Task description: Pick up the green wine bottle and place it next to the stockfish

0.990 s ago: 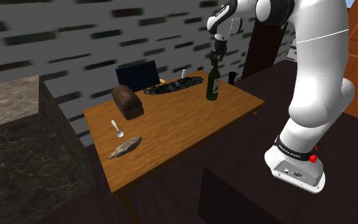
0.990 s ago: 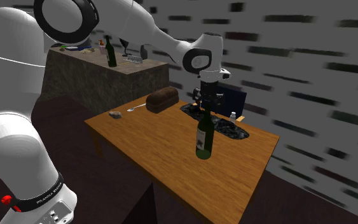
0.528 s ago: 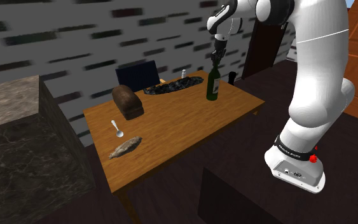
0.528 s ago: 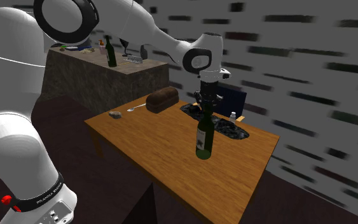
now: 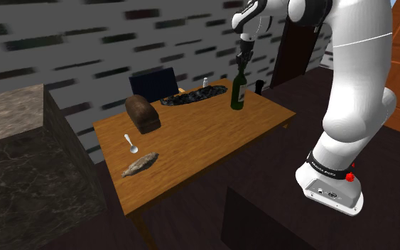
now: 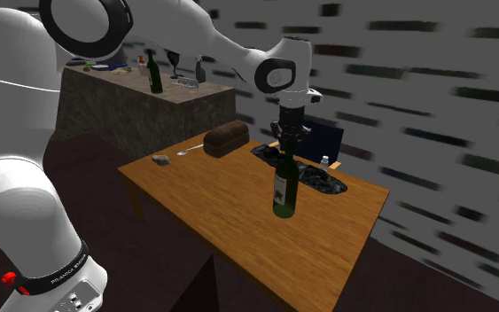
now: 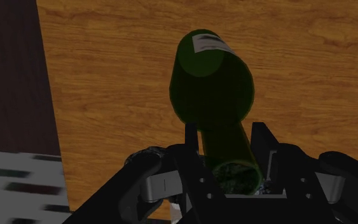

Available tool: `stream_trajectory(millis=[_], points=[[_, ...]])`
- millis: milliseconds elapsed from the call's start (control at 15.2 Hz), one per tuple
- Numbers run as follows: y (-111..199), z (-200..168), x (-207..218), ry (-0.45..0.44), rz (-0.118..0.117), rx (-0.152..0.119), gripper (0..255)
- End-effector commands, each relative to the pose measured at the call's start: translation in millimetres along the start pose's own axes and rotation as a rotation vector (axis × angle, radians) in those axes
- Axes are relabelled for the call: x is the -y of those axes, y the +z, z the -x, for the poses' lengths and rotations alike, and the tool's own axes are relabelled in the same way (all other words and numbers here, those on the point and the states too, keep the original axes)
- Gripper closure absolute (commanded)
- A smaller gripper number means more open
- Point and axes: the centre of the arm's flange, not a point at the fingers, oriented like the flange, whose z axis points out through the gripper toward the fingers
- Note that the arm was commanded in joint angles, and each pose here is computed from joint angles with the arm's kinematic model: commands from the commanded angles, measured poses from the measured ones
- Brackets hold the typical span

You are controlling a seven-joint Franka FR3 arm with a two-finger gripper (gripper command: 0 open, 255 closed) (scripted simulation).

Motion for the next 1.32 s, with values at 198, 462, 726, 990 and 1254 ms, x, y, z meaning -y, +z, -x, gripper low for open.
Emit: stream_trajectory(millis=[198,462,726,990,1254], points=[[-25.9,-3.3,-0.7,0.0,0.0,0.0,255],[-46.9,-5.2,-0.6,0.0,0.0,0.0,255],[-68.0,-7.2,-0.5,0.0,0.0,0.0,255],[-89.0,-9.2,-0.3,0.0,0.0,0.0,255],[-109.0,-11.1,-0.2,0.0,0.0,0.0,255]])
